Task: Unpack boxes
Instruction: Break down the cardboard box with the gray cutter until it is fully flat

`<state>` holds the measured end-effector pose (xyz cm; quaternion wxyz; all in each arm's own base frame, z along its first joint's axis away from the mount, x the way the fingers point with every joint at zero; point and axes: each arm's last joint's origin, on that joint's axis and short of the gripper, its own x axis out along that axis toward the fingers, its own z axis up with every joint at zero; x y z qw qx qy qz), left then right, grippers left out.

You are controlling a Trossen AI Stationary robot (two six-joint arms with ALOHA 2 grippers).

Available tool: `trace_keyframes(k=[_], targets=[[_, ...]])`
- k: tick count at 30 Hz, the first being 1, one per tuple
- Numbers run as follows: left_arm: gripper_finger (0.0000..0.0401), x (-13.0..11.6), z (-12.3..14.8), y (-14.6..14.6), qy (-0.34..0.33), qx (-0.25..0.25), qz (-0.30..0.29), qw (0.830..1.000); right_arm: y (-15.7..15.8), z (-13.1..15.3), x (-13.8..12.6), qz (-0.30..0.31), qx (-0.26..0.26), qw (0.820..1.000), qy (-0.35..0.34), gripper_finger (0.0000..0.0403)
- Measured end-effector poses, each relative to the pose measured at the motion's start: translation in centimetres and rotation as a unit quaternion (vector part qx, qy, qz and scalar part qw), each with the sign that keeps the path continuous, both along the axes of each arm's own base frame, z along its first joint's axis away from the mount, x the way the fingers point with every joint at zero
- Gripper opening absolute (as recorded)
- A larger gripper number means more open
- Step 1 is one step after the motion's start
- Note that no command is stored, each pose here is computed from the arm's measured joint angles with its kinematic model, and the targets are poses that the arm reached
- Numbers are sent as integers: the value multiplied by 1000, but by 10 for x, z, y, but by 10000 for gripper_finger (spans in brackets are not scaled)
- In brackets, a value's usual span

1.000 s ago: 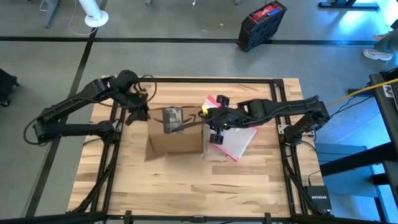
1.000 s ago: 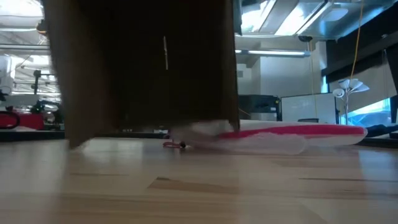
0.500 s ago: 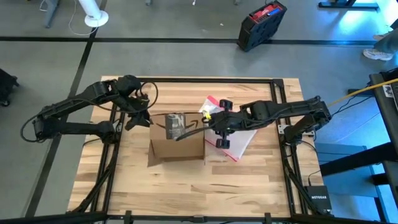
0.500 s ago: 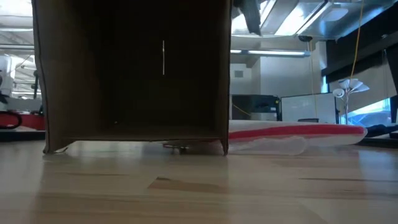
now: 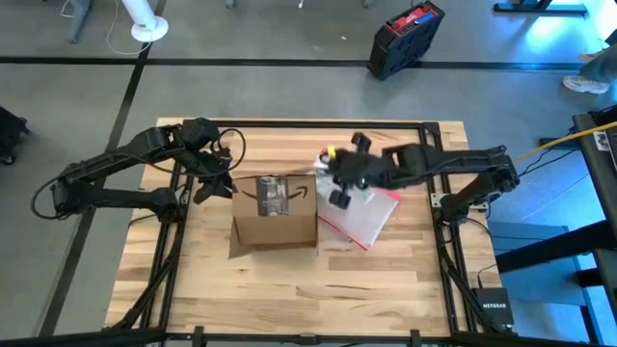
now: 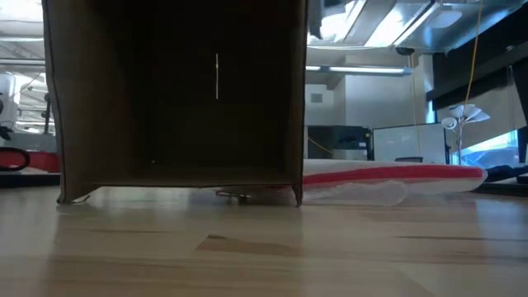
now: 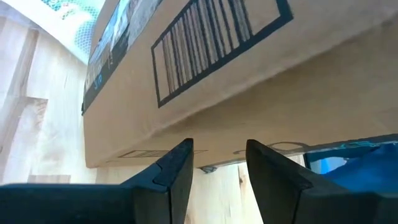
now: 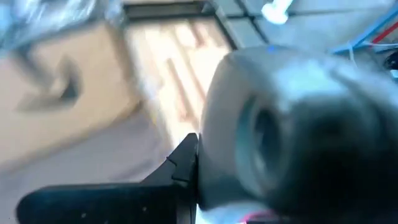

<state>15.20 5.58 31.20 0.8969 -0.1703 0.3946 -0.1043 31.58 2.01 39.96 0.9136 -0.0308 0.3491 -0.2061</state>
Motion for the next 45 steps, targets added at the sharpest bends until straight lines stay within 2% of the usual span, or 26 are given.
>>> trace_keyframes(k=[3, 6, 10, 15, 18, 22, 27, 29, 36, 40, 45], targets=[[140, 0, 0, 0, 0, 1, 1, 1000, -15, 12, 3, -12, -2, 998, -54, 71], [140, 0, 0, 0, 1, 2, 2, 1000, -28, 24, 9, -3, 5, 993, -118, 71], [140, 0, 0, 0, 2, 3, 3, 1000, -39, 31, 18, 18, 5, 986, -168, 71], [140, 0, 0, 1, 2, 8, 6, 1000, -45, 33, 24, 38, 21, 980, -194, 71], [140, 0, 0, 1, 2, 10, 6, 1000, -43, 28, 28, 52, 33, 981, -184, 71], [140, 0, 0, 1, 3, 10, 7, 1000, -39, 27, 29, 101, 108, 969, -195, 71], [140, -3, -3, 1, 33, 10, 34, 999, -31, 28, 29, 191, 223, 936, -194, 71], [140, -4, -4, 1, 42, 15, 41, 998, -28, 28, 28, 212, 251, 925, -188, 71], [140, -4, -4, 1, 48, 11, 44, 998, -29, 32, 29, 215, 247, 922, -207, 71], [140, -10, -4, -2, 62, -8, 50, 997, -30, 28, 27, 186, 229, 936, -191, 71], [140, -17, -2, -8, 62, -61, 35, 996, -31, 23, 14, 161, 227, 951, -135, 71]])
